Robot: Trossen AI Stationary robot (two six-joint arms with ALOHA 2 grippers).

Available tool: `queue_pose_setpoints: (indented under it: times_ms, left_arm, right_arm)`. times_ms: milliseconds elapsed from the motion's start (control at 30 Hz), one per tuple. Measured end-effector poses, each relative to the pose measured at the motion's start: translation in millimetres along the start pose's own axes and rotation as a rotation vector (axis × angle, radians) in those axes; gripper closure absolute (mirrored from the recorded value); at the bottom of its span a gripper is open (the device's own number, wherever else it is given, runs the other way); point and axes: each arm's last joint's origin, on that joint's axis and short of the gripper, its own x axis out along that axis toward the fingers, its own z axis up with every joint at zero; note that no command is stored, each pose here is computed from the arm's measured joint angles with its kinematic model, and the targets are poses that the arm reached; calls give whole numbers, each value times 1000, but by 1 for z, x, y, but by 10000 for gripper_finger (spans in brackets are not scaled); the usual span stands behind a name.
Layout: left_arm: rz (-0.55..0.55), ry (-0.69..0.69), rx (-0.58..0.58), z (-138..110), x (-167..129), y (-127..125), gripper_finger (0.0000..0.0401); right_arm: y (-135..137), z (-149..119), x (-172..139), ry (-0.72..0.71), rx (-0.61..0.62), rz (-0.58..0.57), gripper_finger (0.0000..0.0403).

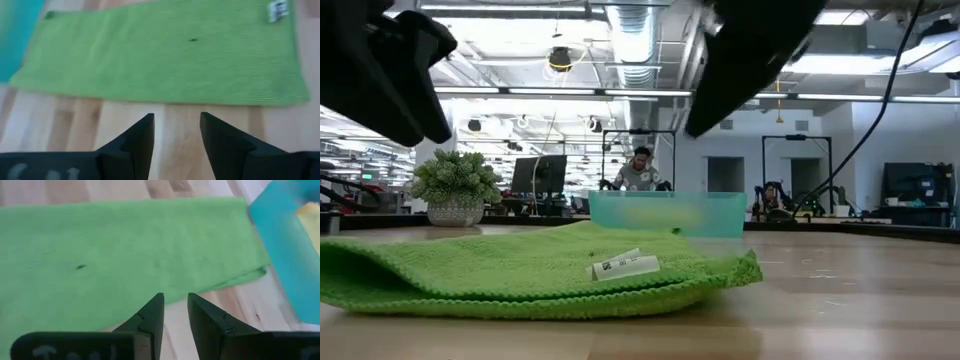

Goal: Roll microfiber towels into tight, uniform cylinder then place into a basket
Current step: Fold the green microfiber cloth

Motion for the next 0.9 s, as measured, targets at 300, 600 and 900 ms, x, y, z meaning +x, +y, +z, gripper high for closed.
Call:
queue_pose_setpoints:
  times_ms: [300,600,900]
  left_arm:
    - [-79,-81,48,7,2,-13,250]
    - [-96,-102,95,10,0,-16,250]
    - [-100,-113,125,12,0,-16,250]
  right_arm:
    - [16,-31,-25,18,-56,-53,291]
    - [-1,-52,-56,-18,12,-188,320]
    - [-29,-78,-51,-78,197,-83,355]
